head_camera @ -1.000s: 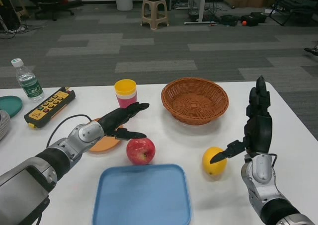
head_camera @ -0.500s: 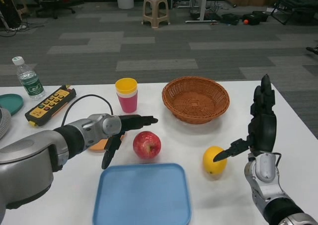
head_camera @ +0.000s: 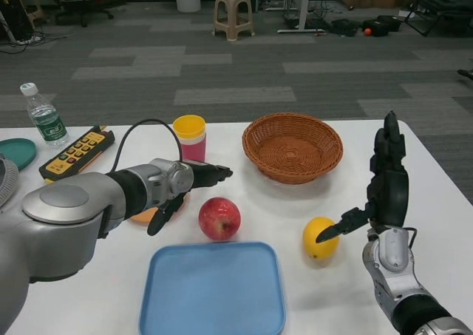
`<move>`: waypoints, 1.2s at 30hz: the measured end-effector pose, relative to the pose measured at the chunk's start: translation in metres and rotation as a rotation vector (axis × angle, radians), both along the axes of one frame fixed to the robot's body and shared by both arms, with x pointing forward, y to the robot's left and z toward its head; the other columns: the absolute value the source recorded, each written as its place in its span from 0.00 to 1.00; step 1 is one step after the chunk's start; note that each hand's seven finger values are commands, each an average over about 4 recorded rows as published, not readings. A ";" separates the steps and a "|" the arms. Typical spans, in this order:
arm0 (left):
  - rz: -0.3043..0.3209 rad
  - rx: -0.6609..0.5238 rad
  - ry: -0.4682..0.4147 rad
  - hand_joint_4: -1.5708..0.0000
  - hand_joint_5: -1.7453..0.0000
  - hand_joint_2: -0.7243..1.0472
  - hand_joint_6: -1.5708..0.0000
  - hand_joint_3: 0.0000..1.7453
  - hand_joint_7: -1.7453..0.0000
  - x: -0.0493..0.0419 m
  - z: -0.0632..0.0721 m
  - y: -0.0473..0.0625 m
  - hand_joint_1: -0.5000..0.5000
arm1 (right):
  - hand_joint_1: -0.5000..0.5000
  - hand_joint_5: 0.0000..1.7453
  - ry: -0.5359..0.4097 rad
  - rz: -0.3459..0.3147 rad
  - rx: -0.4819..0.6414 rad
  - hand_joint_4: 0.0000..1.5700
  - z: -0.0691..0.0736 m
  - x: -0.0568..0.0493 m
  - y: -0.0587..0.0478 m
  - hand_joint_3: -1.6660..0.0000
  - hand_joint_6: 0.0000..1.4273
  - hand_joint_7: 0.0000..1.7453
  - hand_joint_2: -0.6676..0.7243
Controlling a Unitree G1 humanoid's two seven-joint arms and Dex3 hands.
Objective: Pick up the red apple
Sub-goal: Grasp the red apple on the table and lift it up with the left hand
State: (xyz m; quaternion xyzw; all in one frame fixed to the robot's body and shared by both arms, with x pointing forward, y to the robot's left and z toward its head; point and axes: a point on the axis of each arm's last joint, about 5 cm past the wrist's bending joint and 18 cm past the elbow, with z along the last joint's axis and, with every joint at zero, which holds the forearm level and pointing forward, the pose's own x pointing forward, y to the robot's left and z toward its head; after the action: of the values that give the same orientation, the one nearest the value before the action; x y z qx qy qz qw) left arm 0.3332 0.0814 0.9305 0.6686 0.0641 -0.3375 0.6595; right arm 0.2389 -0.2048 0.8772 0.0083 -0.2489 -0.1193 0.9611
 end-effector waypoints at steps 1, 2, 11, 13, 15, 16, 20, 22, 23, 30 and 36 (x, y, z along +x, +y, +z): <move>0.000 0.006 -0.015 1.00 1.00 0.05 1.00 0.05 0.96 0.0003 0.000 -0.001 0.00 | 0.65 0.00 0.001 0.001 0.000 0.00 0.000 0.000 0.000 1.00 0.00 0.00 0.95; 0.001 0.011 -0.033 1.00 1.00 0.05 1.00 0.05 0.96 0.0007 0.001 -0.002 0.00 | 0.65 0.00 0.001 0.001 -0.001 0.00 0.000 0.000 0.000 1.00 0.00 0.00 0.95; -0.046 0.016 -0.143 1.00 1.00 0.10 0.98 0.05 0.92 -0.0011 0.003 -0.020 0.00 | 0.67 0.00 0.006 0.006 -0.004 0.00 -0.001 0.000 0.001 1.00 0.00 0.00 0.95; -0.060 0.007 -0.151 1.00 1.00 0.10 0.97 0.05 0.92 -0.0030 0.001 -0.025 0.00 | 0.67 0.00 0.006 0.006 -0.004 0.00 -0.001 0.000 0.001 1.00 0.00 0.00 0.97; -0.069 -0.004 -0.160 1.00 1.00 0.10 0.96 0.05 0.92 -0.0043 0.001 -0.029 0.00 | 0.67 0.00 0.006 0.006 -0.004 0.00 -0.001 0.000 0.001 1.00 0.00 0.00 0.97; -0.069 -0.010 -0.164 1.00 1.00 0.11 0.95 0.05 0.92 -0.0047 0.000 -0.030 0.00 | 0.67 0.00 0.006 0.006 -0.004 0.00 -0.001 0.000 0.001 1.00 0.00 0.00 0.97; -0.061 -0.041 -0.173 1.00 1.00 0.15 0.93 0.05 0.92 -0.0065 -0.001 -0.035 0.00 | 0.67 0.00 0.007 0.006 -0.004 0.00 -0.001 0.000 0.001 1.00 0.00 0.00 0.95; -0.058 -0.055 -0.168 0.99 1.00 0.15 0.92 0.05 0.92 -0.0084 -0.005 -0.037 0.00 | 0.67 0.00 0.007 0.006 -0.004 0.00 -0.001 0.000 0.001 1.00 0.00 0.00 0.95; -0.055 -0.060 -0.162 0.99 1.00 0.15 0.92 0.05 0.92 -0.0096 -0.007 -0.037 0.00 | 0.67 0.00 0.007 0.006 -0.004 0.00 -0.001 0.000 0.001 1.00 0.00 0.00 0.95; -0.003 -0.070 -0.127 0.96 1.00 0.15 0.88 0.05 0.92 -0.0141 -0.022 -0.028 0.00 | 0.67 0.00 0.016 0.000 0.000 0.00 -0.003 -0.003 0.000 1.00 0.00 0.00 0.95; 0.045 -0.094 -0.098 0.95 1.00 0.20 0.85 0.05 0.93 -0.0163 -0.029 -0.021 0.00 | 0.67 0.00 0.019 -0.002 -0.001 0.00 -0.004 -0.003 -0.001 1.00 0.00 0.00 0.95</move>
State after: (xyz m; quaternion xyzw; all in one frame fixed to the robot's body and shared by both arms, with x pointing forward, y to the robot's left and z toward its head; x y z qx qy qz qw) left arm 0.3169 0.0599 0.9017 0.6509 0.0306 -0.2920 0.7000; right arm 0.2355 -0.2061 0.8735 0.0062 -0.2399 -0.1204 0.9633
